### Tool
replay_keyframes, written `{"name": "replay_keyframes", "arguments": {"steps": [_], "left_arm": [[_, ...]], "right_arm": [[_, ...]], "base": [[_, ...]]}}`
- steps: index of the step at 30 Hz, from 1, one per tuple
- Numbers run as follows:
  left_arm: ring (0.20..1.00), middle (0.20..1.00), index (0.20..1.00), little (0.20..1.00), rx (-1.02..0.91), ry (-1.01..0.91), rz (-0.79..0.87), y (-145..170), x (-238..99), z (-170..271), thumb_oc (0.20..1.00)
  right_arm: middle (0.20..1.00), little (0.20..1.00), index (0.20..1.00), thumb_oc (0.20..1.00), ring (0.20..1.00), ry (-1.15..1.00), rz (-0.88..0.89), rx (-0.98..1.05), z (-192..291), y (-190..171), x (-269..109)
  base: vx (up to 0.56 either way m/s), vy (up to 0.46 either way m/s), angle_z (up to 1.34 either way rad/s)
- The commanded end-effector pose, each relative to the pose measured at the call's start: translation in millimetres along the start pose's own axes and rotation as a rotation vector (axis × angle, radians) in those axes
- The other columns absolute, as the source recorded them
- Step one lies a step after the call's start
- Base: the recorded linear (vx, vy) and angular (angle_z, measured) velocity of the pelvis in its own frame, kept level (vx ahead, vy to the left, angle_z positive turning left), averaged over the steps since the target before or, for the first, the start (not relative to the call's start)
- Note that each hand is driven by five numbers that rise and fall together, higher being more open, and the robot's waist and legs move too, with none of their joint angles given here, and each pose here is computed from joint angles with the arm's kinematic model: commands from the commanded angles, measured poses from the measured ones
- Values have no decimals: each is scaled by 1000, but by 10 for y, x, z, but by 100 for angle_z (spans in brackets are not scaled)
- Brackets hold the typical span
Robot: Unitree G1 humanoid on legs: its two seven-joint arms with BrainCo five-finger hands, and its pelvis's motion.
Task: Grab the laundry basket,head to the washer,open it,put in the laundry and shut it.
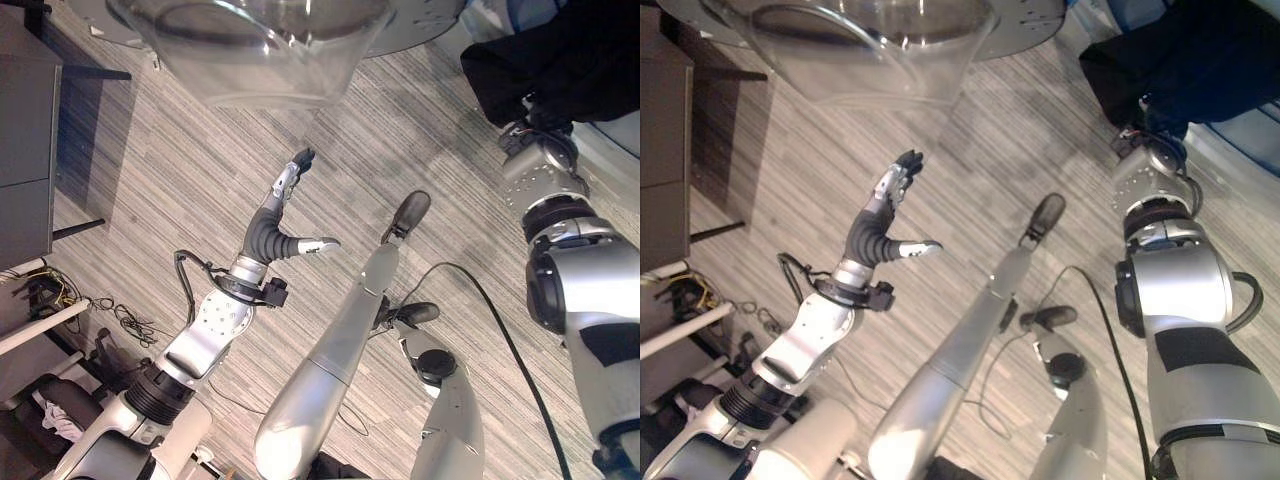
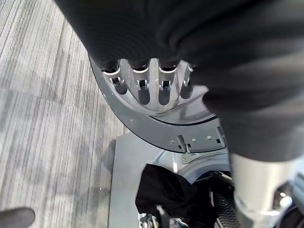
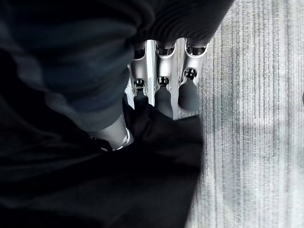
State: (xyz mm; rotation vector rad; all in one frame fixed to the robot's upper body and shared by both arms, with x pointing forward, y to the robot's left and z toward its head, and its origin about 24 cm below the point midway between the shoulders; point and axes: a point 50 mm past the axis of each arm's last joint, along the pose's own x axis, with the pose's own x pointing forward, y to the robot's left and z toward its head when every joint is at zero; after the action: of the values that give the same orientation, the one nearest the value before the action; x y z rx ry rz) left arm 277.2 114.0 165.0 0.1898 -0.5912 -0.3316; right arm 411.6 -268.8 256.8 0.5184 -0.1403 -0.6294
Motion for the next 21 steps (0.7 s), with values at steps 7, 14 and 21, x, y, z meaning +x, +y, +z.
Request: {"name": "replay_keyframes", "arguments": {"steps": [7,14,21], "left_arm": [[1000,1000,1000,1000,-24,83,54,68,-173,-166,1000],[1000,1000,1000,1000,-19,78,81,107,-190,-144,1000],[1000,1000,1000,1000,-26,101,110,148,-212,-188,1000]], "right_arm": [[200,200,200,200,200,-834,-93,-187,2065,-19,-406],[200,200,200,200,200,-819,-147,-225,2120,-63,-396],[200,200,200,200,200,-851,-175,-182,2269,-175,-438]], "base": [[-17,-7,-1],[2,1,-3],[0,0,0]]}}
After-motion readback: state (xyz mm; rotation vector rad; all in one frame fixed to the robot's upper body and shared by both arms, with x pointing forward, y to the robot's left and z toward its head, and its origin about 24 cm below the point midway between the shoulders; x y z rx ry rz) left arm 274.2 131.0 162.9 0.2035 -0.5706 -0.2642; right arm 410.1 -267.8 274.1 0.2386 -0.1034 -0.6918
